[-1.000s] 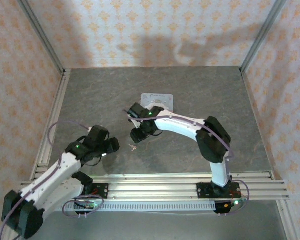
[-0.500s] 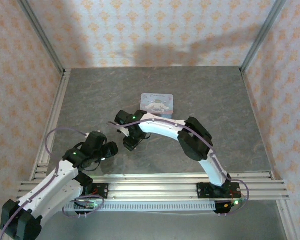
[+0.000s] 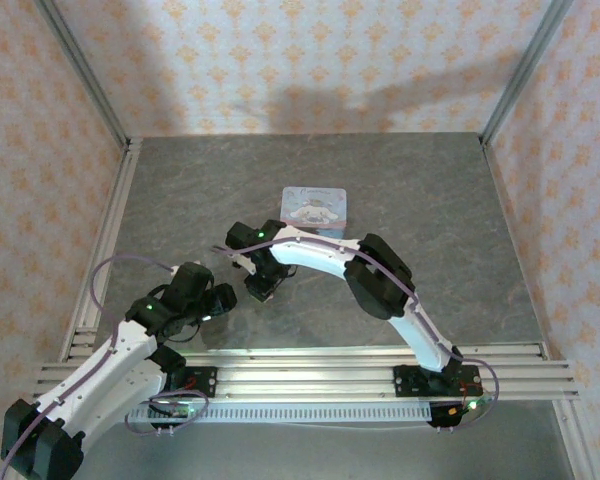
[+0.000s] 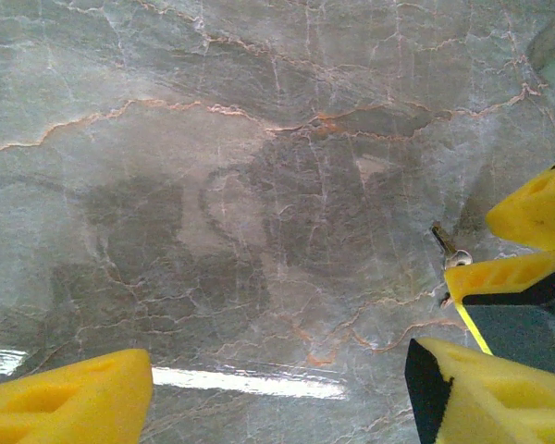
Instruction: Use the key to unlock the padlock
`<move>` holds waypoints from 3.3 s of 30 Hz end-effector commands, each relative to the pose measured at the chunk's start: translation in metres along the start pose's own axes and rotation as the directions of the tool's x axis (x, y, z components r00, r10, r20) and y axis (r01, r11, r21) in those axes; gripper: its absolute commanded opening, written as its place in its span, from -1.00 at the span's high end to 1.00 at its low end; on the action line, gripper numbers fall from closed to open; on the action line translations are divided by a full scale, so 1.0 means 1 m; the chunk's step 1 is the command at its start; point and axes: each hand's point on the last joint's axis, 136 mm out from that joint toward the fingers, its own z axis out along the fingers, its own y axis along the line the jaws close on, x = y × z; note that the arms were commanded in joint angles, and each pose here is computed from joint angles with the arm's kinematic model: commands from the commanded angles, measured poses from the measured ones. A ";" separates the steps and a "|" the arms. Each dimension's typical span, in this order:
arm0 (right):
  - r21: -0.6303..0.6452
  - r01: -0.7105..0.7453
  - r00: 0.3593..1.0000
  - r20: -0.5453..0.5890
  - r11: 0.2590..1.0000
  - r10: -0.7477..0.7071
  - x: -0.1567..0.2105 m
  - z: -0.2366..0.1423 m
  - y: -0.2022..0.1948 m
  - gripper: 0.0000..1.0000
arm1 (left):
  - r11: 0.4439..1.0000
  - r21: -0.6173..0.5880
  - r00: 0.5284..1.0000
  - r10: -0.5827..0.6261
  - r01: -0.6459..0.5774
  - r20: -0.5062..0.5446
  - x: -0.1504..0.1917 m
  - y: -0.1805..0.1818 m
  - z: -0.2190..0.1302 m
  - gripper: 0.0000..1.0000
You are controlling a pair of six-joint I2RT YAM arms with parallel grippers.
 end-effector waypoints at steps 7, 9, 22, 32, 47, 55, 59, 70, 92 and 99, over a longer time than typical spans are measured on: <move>0.037 0.032 0.997 -0.067 0.999 -0.029 0.011 0.005 -0.001 0.24 | 0.999 -0.042 1.000 0.007 -0.007 0.004 0.000 0.009 -0.002 -0.50; 0.038 0.036 0.997 -0.074 0.999 -0.033 0.012 0.006 0.001 0.27 | 0.999 -0.041 1.000 0.007 -0.007 0.004 0.000 0.009 -0.002 -0.50; 0.057 0.050 0.994 -0.104 0.997 -0.044 0.017 0.015 0.009 0.47 | 0.999 -0.045 1.000 0.007 -0.007 0.001 0.000 0.009 -0.003 -0.51; 0.085 0.060 0.995 -0.088 0.995 -0.053 0.016 0.011 0.005 0.86 | 0.999 -0.046 1.000 0.001 -0.001 0.001 0.001 0.010 -0.003 -0.52; 0.053 0.025 0.982 0.184 0.998 -0.034 -0.005 -0.017 0.007 1.00 | 0.999 0.019 0.998 -0.030 0.029 0.060 -0.008 0.002 -0.012 -0.54; -0.131 -0.111 0.935 0.323 0.985 0.148 -0.015 -0.033 0.001 1.00 | 0.994 0.093 0.992 -0.061 0.051 0.113 -0.014 -0.005 -0.019 -0.55; -0.184 -0.137 0.924 0.330 0.973 0.192 -0.015 -0.033 -0.002 1.00 | 0.990 0.124 0.990 -0.074 0.059 0.122 -0.013 -0.007 -0.020 -0.55; -0.214 -0.164 0.894 0.380 0.963 0.236 -0.020 -0.045 -0.002 1.00 | 0.937 0.321 0.981 -0.173 0.136 0.091 -0.015 -0.036 -0.016 -0.51; -0.385 -0.196 0.543 0.723 0.902 0.427 0.004 -0.195 -0.019 1.00 | 0.671 0.724 0.971 -0.022 -0.162 0.238 -0.092 -0.167 -0.105 -0.16; -0.391 -0.152 0.507 0.758 0.908 0.411 0.016 -0.211 -0.014 1.00 | 0.595 0.762 0.965 0.107 -0.255 0.240 -0.090 -0.193 -0.111 0.01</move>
